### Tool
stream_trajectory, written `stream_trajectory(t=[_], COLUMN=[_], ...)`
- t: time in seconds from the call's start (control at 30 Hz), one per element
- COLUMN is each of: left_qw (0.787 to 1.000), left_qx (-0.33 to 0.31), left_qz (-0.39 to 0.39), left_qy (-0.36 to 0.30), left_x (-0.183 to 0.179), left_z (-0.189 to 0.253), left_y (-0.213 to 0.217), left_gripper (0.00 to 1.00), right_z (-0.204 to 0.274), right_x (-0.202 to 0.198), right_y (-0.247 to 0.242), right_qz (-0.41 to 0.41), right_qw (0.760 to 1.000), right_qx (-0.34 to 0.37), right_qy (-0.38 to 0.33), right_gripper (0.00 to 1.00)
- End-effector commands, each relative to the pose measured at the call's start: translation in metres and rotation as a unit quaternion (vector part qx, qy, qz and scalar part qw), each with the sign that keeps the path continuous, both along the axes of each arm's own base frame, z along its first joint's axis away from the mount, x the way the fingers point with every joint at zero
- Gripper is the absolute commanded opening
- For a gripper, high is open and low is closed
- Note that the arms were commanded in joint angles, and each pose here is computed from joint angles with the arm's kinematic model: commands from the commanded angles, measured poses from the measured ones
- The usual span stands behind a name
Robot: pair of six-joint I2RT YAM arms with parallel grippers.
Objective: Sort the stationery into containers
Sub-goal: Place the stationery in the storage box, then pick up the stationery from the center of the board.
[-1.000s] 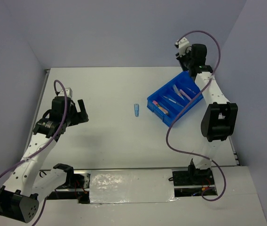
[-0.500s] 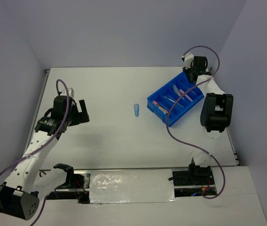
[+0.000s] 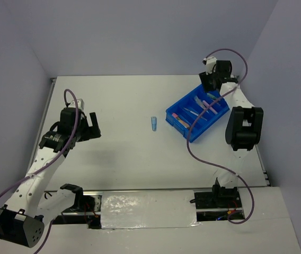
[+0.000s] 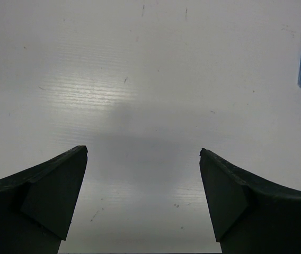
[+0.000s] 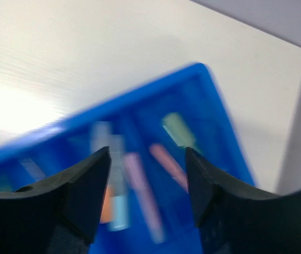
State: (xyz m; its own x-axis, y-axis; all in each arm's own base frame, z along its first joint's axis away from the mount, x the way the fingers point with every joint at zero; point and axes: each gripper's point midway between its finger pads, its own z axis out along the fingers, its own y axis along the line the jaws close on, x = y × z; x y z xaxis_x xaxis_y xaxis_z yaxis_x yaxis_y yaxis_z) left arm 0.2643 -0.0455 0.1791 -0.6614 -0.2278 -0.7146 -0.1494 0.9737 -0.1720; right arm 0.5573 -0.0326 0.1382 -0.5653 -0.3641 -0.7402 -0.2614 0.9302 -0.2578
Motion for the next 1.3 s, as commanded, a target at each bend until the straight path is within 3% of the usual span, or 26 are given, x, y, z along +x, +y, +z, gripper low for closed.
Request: stream_trajectory(t=[0.0, 0.03, 0.07, 0.1, 0.13, 0.23, 0.37, 0.53, 1.07, 1.17, 1.27], left_qw=[1.000, 1.000, 0.999, 0.999, 0.999, 0.998, 0.998, 0.998, 0.999, 0.999, 0.999], left_qx=[-0.001, 0.001, 0.006, 0.009, 0.011, 0.016, 0.018, 0.019, 0.012, 0.011, 0.011], left_qz=[0.005, 0.010, 0.022, 0.029, 0.034, 0.050, 0.055, 0.059, 0.042, 0.041, 0.040], left_qy=[-0.024, -0.023, -0.024, -0.027, -0.026, -0.031, -0.026, -0.032, -0.029, -0.027, -0.029], left_x=[0.003, 0.002, 0.002, 0.002, 0.001, 0.001, 0.001, -0.001, 0.001, 0.001, 0.001], left_z=[0.010, 0.010, 0.010, 0.011, 0.011, 0.014, 0.011, 0.013, 0.011, 0.010, 0.011], left_y=[0.003, 0.005, 0.009, 0.012, 0.014, 0.020, 0.022, 0.023, 0.017, 0.017, 0.017], left_gripper=[0.99, 0.99, 0.99, 0.99, 0.99, 0.99, 0.99, 0.99, 0.99, 0.99, 0.99], right_z=[0.103, 0.108, 0.123, 0.105, 0.100, 0.068, 0.016, -0.031, -0.105, -0.115, -0.127], right_x=[-0.023, -0.040, -0.054, -0.066, -0.087, -0.125, -0.136, -0.136, -0.142, -0.145, -0.150], right_y=[0.101, 0.155, 0.180, 0.189, 0.235, 0.294, 0.335, 0.337, 0.311, 0.318, 0.327], right_qz=[0.039, 0.071, 0.067, 0.035, 0.047, 0.031, -0.013, -0.074, -0.090, -0.079, -0.062], right_qw=[0.989, 0.986, 0.983, 0.987, 0.985, 0.983, 0.989, 0.989, 0.984, 0.983, 0.980], right_qx=[0.104, 0.110, 0.128, 0.113, 0.139, 0.173, 0.144, 0.124, 0.117, 0.124, 0.124], right_qy=[-0.097, -0.100, -0.116, -0.106, -0.094, -0.061, -0.022, 0.011, 0.095, 0.111, 0.139], right_gripper=[0.65, 0.75, 0.82, 0.82, 0.82, 0.82, 0.82, 0.82, 0.80, 0.75, 0.60])
